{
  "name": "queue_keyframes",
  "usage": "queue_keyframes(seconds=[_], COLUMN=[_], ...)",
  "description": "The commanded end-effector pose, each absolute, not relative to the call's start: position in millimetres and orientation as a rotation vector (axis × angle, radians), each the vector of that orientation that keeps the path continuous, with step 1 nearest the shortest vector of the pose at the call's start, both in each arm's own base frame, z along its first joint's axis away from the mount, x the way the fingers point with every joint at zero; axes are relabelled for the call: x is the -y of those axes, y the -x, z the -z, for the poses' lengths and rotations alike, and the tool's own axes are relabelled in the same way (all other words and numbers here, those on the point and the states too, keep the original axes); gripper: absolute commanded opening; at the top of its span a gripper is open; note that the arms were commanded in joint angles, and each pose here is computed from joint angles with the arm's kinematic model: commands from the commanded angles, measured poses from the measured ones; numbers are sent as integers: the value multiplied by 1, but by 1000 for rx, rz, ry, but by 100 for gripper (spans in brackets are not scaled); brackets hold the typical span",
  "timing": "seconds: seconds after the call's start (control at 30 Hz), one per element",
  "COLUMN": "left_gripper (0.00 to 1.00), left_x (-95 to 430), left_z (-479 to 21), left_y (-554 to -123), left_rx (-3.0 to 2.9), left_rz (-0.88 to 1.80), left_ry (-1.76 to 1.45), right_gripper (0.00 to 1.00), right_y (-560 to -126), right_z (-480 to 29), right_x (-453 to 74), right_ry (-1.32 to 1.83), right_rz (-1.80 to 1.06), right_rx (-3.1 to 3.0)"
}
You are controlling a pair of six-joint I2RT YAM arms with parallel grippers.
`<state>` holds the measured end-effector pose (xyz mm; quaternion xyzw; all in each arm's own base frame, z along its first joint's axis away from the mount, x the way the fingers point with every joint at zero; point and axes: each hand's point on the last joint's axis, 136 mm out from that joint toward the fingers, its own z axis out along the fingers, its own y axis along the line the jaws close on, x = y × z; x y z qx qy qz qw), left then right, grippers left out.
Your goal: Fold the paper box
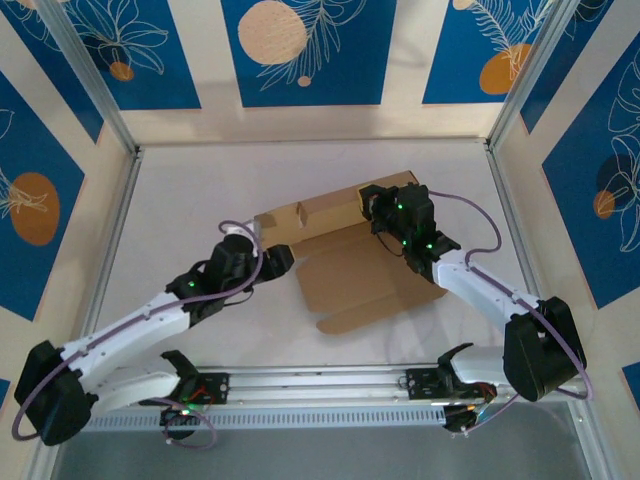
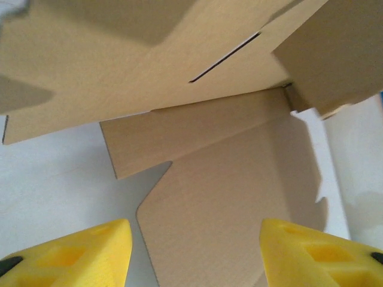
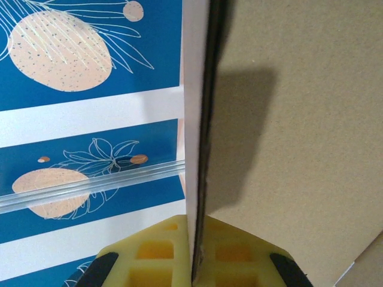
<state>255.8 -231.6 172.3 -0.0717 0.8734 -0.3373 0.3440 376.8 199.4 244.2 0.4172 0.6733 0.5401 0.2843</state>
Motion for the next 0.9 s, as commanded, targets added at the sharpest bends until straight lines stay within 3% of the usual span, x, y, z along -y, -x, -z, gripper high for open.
queue_keyframes(seconds=[0.0,0.2,0.57,0.73,0.87], left_gripper=[58,60,57,44,23], left_x=[233,228,247,251,255], left_z=[-163,-144,-136,-140,-136], left_y=[-272,-289,-314,-324,-328], left_rx=[-2214,-2252,-2193,-2178,-2209], left_rz=[785,657,704,664,626], left_ry=[214,348,435,409,385], right_gripper=[0,0,0,0,0], right_y=[-379,-378,-377,-374,-372], right_z=[-280,-292,-309,-310,-308], right_x=[-199,-201,-206,-207,-212], right_ry=[-1093,-1078,-1046,-1039,-1023], right_rz=[-1500,-1519,-1580,-1581,-1575], right_rx=[-1705,-1689,-1654,-1655,-1663])
